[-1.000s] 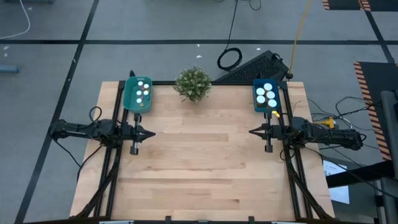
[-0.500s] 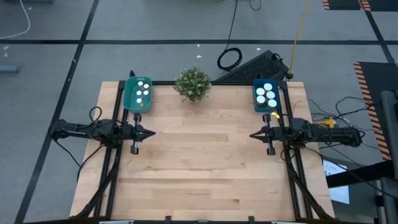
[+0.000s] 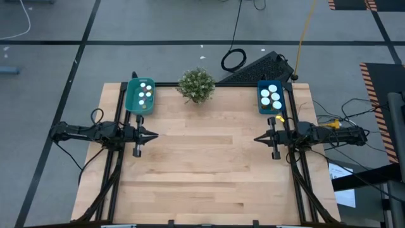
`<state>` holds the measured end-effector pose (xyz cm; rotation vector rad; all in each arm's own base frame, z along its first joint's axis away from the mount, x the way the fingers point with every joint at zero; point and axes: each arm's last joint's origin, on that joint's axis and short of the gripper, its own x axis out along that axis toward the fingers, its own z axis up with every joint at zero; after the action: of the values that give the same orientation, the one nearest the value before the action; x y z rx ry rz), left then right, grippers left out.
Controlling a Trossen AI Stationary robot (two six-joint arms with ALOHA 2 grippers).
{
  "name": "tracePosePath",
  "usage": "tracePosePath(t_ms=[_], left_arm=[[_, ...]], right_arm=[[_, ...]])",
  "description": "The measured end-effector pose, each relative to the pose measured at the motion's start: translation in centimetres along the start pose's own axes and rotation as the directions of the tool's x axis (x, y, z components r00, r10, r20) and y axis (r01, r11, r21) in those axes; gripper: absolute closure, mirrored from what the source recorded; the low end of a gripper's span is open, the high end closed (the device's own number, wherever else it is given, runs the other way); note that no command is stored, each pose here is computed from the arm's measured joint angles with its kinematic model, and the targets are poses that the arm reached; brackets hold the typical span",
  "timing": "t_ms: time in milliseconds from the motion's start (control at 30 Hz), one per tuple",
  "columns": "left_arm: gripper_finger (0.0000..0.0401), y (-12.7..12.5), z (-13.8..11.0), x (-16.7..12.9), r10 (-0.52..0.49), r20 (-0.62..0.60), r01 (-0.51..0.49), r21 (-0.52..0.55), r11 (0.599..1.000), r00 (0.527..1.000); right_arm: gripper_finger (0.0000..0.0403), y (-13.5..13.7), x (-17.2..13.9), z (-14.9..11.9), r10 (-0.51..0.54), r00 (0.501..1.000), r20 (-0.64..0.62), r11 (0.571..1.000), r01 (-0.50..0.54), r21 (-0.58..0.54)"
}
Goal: Pick and place medicine bottles into bin by pill shape (circle, oval)
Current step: Return to Home Position
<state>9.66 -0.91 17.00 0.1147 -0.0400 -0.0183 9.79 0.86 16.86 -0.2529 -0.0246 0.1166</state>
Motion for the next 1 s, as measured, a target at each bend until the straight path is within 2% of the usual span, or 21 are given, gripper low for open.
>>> tracePosePath(t_ms=[1000], left_arm=[[0.0364, 0.00, -0.01, 0.00, 0.000, 0.000, 0.000, 0.000, 1.000, 1.000]], right_arm=[[0.0403, 0.01, -0.01, 0.00, 0.004, 1.000, 0.001, 1.000, -0.004, -0.021]])
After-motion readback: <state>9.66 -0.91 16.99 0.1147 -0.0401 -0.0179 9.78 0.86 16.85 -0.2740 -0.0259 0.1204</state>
